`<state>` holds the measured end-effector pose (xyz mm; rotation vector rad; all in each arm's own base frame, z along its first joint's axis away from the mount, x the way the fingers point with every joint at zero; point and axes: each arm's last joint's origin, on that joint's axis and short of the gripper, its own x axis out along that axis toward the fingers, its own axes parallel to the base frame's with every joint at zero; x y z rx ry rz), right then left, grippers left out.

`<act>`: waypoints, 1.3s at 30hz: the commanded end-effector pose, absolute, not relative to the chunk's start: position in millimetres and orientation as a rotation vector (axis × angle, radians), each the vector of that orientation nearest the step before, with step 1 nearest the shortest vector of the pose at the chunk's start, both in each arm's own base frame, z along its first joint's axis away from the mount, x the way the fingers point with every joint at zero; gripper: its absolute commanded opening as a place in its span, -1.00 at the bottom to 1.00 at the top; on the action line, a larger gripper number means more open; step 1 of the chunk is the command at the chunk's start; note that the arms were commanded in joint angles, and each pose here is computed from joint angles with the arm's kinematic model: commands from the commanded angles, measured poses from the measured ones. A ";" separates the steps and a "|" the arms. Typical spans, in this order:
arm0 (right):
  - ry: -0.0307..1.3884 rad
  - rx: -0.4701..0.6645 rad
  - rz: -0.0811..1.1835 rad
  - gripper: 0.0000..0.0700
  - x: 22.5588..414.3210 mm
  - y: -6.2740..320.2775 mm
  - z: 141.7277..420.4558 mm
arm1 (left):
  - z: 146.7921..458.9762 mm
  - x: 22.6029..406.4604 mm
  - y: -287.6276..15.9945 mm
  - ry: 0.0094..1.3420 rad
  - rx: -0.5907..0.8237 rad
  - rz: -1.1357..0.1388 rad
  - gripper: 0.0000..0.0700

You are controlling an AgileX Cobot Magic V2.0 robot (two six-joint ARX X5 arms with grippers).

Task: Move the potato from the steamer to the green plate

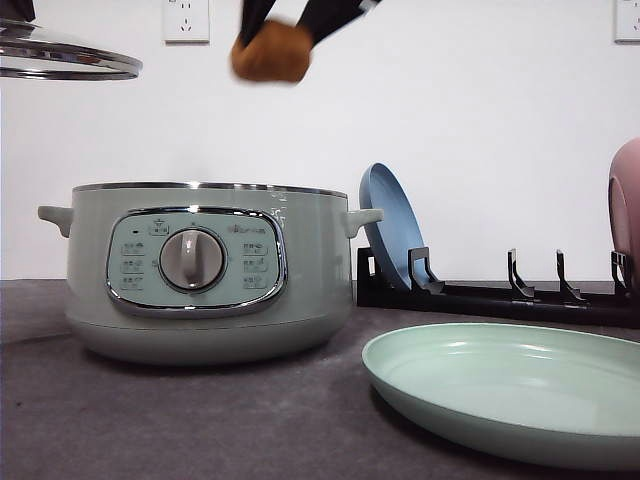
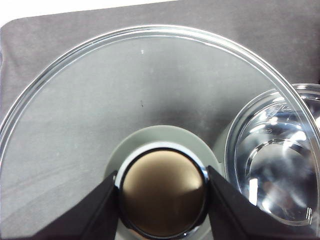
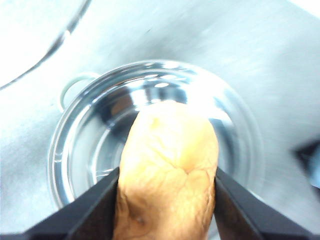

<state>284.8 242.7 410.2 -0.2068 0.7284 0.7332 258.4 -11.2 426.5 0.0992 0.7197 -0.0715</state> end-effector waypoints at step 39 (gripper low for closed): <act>0.889 0.168 0.351 -0.44 156.1 117.3 201.9 | 440.1 252.9 -39.6 0.637 0.082 -0.249 -0.99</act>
